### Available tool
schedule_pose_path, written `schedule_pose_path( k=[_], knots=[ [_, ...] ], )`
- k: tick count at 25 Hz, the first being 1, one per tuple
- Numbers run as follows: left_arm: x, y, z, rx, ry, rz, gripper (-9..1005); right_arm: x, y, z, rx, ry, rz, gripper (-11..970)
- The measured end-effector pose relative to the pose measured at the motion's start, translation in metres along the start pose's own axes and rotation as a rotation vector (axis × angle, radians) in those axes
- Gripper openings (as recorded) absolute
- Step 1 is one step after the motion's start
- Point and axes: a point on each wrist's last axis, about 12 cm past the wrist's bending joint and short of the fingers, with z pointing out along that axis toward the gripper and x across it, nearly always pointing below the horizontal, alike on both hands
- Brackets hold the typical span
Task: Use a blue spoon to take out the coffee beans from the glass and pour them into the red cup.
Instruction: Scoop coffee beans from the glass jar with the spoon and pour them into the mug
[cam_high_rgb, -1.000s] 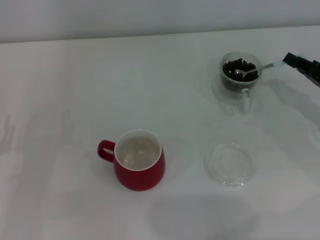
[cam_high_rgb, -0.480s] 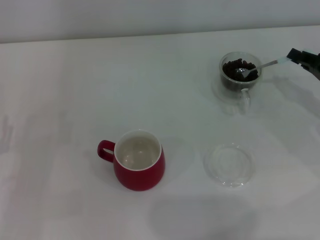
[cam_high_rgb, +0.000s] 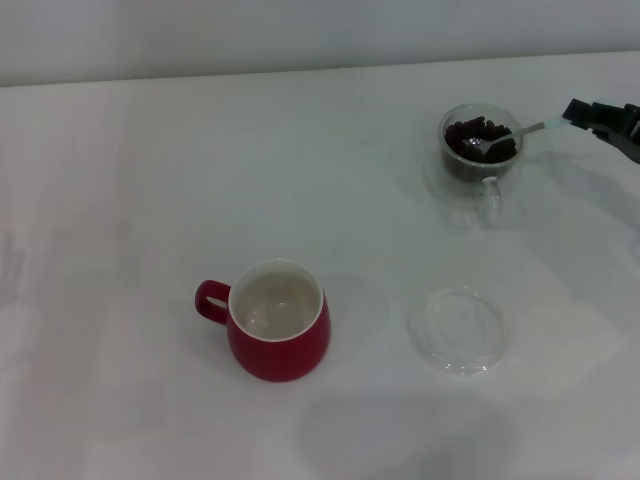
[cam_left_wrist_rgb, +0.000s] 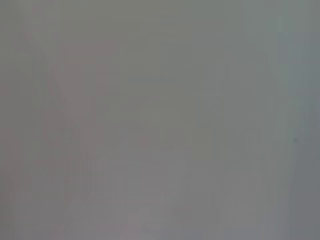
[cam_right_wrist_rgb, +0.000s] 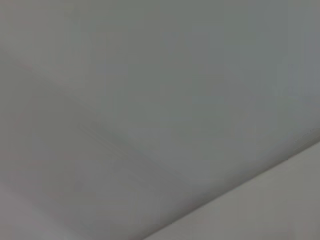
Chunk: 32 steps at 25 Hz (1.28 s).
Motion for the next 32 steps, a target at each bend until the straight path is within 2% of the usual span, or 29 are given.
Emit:
schedule_pose_path(
  k=[15,32],
  knots=[
    [-0.001,0.0,0.003,-0.006,-0.008,-0.002,726,-0.013,0.0,-0.005,0.005,0.031,0.032,147],
    [-0.002,0.004,0.004,-0.027,-0.014,-0.002,726,-0.026,0.006,0.005,0.003,0.082,0.068,146]
  ],
)
